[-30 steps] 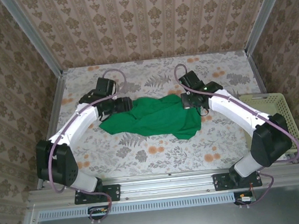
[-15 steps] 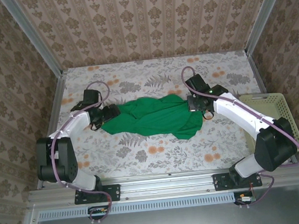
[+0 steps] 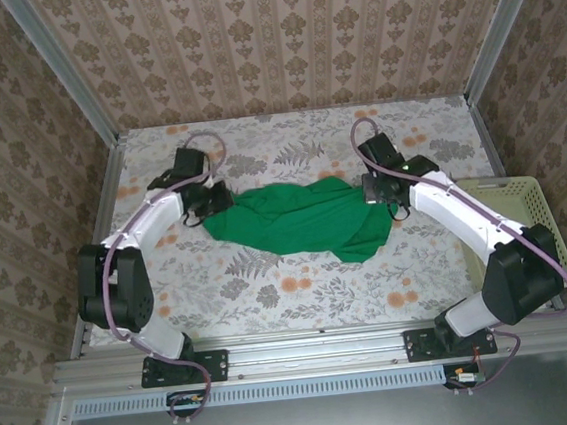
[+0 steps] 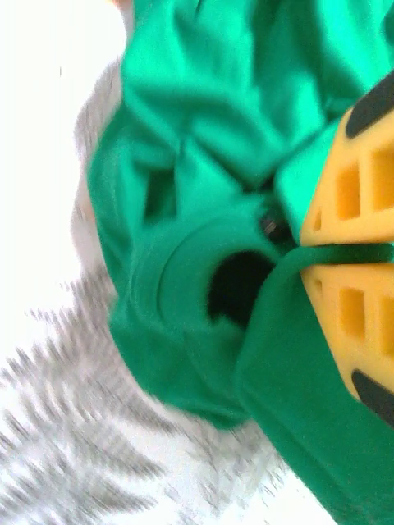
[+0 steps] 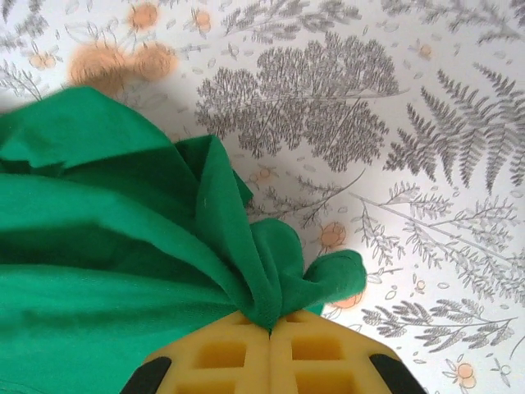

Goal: Fold the inside-out t-shirt

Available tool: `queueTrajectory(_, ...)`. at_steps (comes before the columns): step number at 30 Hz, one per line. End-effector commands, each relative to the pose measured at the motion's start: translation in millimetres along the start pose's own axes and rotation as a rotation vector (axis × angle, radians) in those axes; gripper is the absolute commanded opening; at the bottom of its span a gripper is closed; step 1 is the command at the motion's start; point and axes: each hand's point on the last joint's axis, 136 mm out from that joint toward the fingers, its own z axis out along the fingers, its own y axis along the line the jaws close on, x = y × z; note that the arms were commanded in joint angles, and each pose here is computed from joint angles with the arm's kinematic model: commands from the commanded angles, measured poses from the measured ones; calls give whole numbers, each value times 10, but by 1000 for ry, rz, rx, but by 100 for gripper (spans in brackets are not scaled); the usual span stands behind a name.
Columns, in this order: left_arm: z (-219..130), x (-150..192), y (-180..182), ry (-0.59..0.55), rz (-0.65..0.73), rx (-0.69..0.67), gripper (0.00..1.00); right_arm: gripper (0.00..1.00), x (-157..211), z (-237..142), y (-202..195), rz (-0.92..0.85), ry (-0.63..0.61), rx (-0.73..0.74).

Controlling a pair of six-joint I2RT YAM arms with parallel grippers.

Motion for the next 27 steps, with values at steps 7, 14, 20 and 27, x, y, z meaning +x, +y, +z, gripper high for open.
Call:
queueTrajectory(7,-941,-880,-507,-196,64,12,7,0,-966,-629,-387,104,-179,12)
queueTrajectory(14,-1498,-2109,-1264,-407,88,201,0,0,-1896,-1354,-678,229,-383,-19)
queueTrajectory(20,-2120,-2462,-1441,-551,77,399,0,0,-2152,-2009,-755,227,-519,-82)
queueTrajectory(27,-1840,-1917,-1044,-519,91,268,0,0,-1370,-1879,-207,49,-468,-201)
